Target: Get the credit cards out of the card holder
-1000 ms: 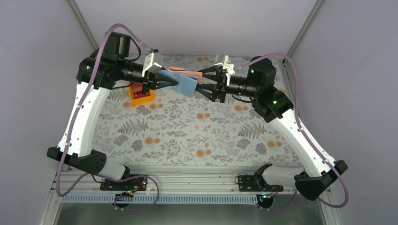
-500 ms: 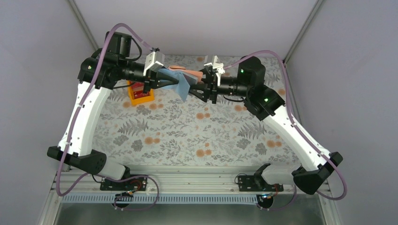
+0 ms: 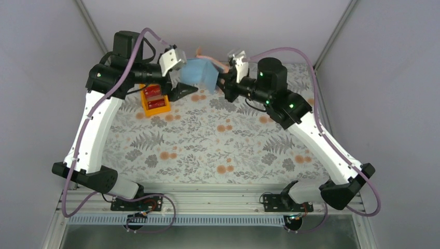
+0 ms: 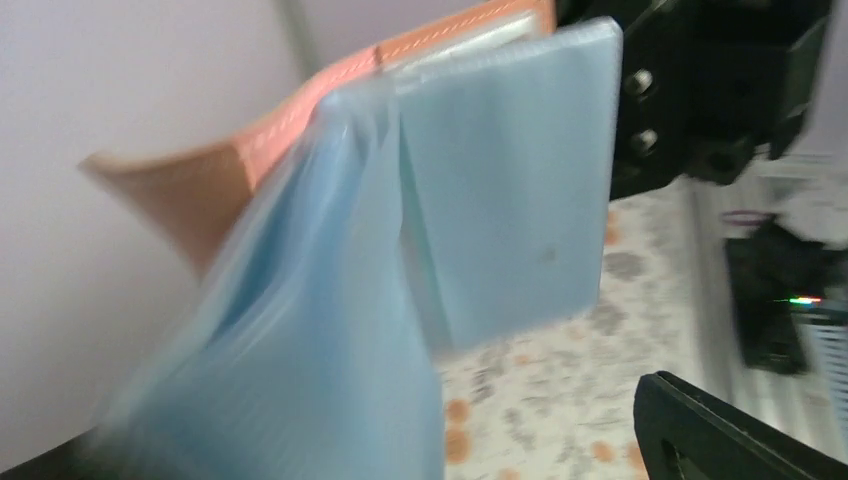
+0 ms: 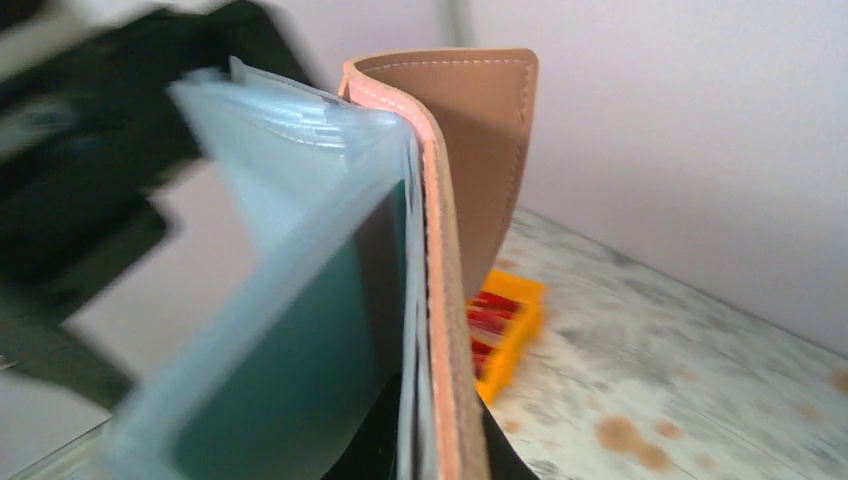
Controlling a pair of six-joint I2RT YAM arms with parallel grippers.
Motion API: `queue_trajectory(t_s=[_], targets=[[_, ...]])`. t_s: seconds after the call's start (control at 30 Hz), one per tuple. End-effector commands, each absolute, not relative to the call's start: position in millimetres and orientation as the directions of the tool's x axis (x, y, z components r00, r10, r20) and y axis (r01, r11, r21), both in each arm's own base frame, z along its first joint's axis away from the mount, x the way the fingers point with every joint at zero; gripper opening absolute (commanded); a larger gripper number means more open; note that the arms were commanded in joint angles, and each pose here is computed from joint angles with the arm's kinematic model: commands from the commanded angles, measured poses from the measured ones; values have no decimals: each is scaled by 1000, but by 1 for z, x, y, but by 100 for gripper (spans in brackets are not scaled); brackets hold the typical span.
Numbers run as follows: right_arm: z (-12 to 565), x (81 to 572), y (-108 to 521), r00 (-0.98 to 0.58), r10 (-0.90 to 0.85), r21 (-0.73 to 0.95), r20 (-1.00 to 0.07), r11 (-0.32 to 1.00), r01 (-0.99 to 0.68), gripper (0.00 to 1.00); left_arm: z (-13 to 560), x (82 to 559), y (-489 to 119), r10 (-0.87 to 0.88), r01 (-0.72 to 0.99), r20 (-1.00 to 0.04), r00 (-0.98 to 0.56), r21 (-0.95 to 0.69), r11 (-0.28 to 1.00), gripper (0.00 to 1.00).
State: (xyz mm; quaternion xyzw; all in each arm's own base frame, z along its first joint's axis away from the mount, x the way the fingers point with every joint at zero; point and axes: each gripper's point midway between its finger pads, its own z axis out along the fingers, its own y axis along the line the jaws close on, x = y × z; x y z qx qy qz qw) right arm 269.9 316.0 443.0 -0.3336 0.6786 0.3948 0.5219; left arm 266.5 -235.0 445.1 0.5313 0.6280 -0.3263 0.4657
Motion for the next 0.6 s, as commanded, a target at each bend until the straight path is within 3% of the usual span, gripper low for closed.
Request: queue_trajectory(t_s=[0.0, 0.07, 0.17, 0.3, 0.47, 0.57], targets=[[404, 339, 260, -416, 12, 217, -909, 867, -450, 4, 459, 324, -198, 451, 798, -892, -26, 253, 547, 100], [383, 358, 244, -469, 2, 163, -883, 939, -304, 4, 455, 329, -193, 468, 773, -883, -38, 271, 573, 100], [366, 367, 245, -519, -13, 142, -855, 956, -258, 4, 447, 325, -197, 465, 799, -884, -48, 245, 549, 100], [364, 367, 266, -544, 7, 209, -839, 927, -311, 4, 430, 310, -214, 429, 880, -901, -72, 145, 452, 100], [369, 355, 301, -560, 7, 306, -828, 844, -441, 4, 416, 279, -246, 321, 971, -935, -152, -81, 226, 92], [374, 350, 311, -568, 13, 343, -823, 808, -478, 4, 402, 299, -247, 335, 948, -918, -212, -111, 298, 95]])
